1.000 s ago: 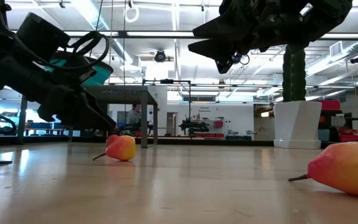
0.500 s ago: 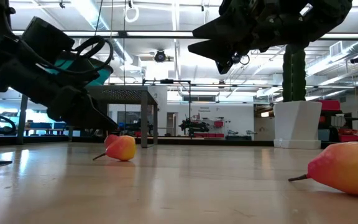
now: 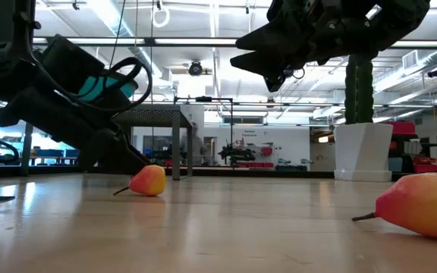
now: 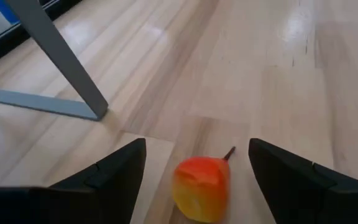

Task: Pick & Place Fruit
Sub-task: Put the orange pear into the blue strainer bowl on the shelf

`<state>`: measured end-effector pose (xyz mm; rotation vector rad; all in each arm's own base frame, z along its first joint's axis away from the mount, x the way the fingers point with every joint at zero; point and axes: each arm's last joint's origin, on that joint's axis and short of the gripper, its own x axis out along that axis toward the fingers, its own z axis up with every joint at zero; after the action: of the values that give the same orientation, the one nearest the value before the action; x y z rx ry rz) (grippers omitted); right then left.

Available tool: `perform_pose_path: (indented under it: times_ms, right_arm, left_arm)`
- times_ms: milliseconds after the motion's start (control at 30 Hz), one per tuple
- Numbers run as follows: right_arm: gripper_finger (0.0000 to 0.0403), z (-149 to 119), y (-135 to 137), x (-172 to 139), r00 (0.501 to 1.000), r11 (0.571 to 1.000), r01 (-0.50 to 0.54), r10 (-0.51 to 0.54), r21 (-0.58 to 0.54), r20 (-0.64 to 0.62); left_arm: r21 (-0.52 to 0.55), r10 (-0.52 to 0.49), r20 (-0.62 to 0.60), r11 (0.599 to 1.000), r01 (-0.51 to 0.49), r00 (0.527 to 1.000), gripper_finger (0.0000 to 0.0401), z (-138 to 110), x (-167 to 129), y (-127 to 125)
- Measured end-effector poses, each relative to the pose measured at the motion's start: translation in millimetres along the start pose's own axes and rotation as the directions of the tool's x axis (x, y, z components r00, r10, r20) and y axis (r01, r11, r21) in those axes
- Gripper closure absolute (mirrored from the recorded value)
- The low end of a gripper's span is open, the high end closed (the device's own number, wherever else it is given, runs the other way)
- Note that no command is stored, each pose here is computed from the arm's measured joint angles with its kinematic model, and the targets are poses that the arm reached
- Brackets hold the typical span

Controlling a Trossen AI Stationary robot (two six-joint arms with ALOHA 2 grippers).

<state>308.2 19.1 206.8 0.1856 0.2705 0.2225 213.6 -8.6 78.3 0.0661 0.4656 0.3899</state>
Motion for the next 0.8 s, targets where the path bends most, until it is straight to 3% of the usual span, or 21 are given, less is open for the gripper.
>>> perform_pose_path:
  times_ms: [800]
  right_arm:
    - [0.0223, 0.1, -0.6, 0.0, 1.000, 1.000, 0.018, -0.018, 0.000, 0.003]
  left_arm:
    - [-0.047, -0.046, -0.077, 0.998, 0.042, 0.996, 0.0111, -6.1, 4.9, 9.2]
